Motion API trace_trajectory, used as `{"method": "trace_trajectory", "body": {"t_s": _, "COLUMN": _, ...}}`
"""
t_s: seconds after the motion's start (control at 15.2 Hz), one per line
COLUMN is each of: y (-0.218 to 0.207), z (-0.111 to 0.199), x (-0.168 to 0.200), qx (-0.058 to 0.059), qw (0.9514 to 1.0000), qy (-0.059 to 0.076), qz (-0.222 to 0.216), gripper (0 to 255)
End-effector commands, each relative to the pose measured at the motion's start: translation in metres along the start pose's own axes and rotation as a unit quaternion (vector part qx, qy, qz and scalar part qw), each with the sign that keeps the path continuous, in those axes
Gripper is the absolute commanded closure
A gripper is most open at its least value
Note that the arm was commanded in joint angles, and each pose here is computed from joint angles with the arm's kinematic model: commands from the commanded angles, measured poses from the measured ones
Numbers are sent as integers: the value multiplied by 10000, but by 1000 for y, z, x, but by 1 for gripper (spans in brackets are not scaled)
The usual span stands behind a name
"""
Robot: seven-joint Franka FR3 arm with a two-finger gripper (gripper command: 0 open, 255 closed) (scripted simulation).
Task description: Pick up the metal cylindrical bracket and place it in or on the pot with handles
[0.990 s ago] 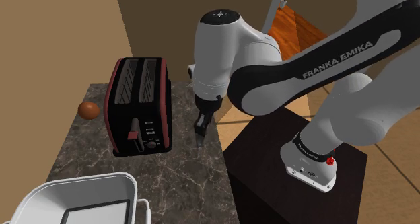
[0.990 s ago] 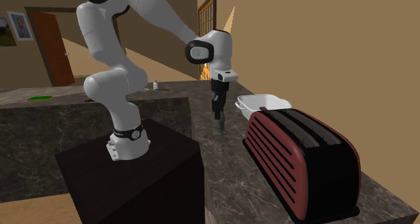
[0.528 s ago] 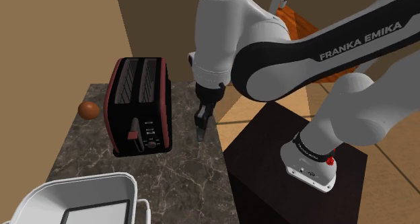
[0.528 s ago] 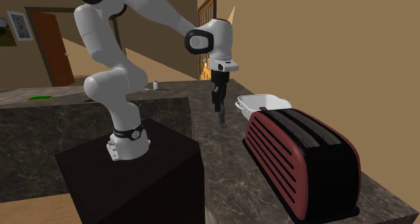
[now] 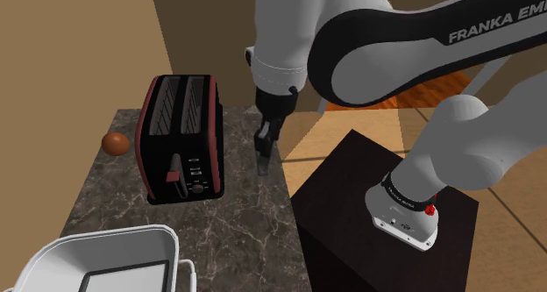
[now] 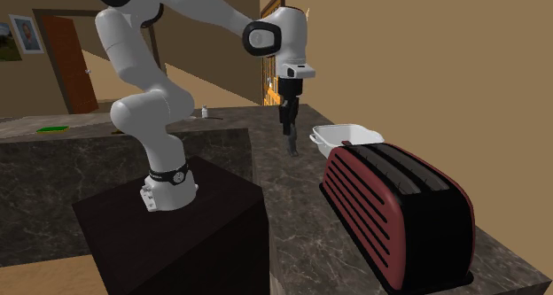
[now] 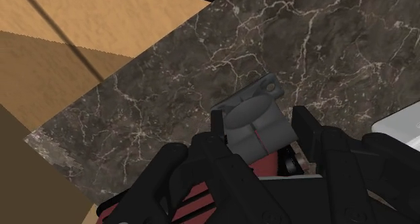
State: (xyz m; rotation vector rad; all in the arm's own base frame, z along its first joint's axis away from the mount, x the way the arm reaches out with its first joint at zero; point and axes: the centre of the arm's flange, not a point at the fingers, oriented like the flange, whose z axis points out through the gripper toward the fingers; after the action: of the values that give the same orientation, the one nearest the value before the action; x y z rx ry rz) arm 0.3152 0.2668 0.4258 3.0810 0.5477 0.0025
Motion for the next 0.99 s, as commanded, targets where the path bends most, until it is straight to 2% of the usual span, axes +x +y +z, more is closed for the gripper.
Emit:
{"method": "trace_trajectory", "body": {"t_s": 0.0, "y": 0, "z": -11, "x": 0, "qx": 0, "qw": 10000, "qy": -2, "qz": 0, "gripper": 255}}
{"method": "trace_trajectory", "body": {"t_s": 0.2, "y": 0, "z": -24, "x": 0, "qx": 0, "qw": 10000, "qy": -2, "qz": 0, "gripper": 255}}
{"method": "trace_trajectory", "body": {"t_s": 0.92, "y": -132, "z": -37, "x": 59, "qx": 0, "qw": 10000, "qy": -2, "qz": 0, "gripper": 255}}
